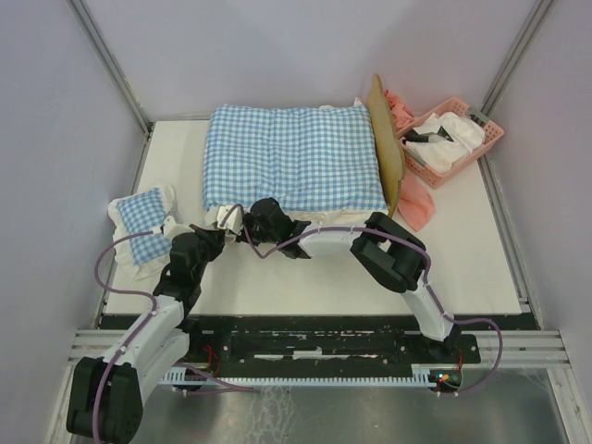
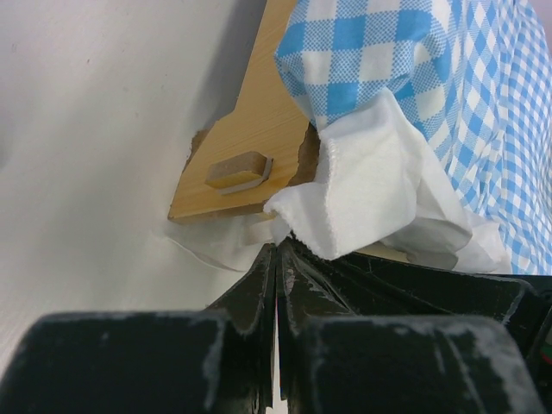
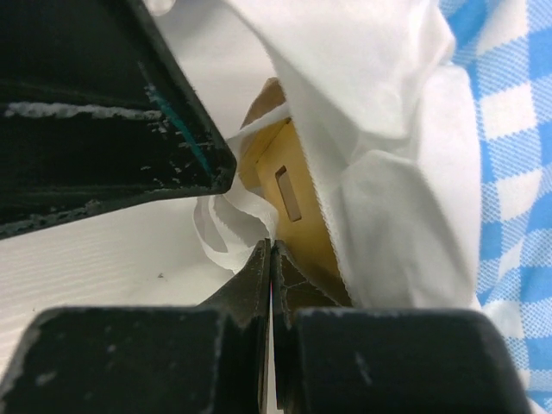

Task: Set up the pet bed
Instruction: Tie the ropes to the bed frame.

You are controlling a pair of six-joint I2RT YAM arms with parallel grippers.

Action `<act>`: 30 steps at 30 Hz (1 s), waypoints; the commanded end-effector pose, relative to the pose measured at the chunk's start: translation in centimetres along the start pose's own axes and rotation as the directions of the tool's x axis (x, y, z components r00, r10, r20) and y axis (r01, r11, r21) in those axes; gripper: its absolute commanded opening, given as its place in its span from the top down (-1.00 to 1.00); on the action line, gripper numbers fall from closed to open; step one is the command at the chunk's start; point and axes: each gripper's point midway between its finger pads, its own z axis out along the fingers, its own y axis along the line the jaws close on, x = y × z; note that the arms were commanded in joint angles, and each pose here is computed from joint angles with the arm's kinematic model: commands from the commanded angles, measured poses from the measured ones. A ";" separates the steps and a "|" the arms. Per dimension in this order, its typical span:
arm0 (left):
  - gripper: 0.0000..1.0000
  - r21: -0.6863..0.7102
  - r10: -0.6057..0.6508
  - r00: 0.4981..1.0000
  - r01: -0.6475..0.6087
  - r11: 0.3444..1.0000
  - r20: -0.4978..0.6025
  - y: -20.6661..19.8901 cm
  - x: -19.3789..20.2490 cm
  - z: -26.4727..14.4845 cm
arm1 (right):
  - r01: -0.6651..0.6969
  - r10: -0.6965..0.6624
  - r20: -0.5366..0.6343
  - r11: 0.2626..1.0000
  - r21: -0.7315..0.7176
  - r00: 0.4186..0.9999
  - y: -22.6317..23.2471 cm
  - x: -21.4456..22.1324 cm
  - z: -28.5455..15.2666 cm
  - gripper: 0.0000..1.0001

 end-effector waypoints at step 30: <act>0.37 -0.040 -0.071 0.997 0.072 0.997 0.023 -0.8 -1.6 -0.9 | 0.136 -0.122 0.150 0.987 -0.090 0.981 0.3 -4.6 1.1 0.96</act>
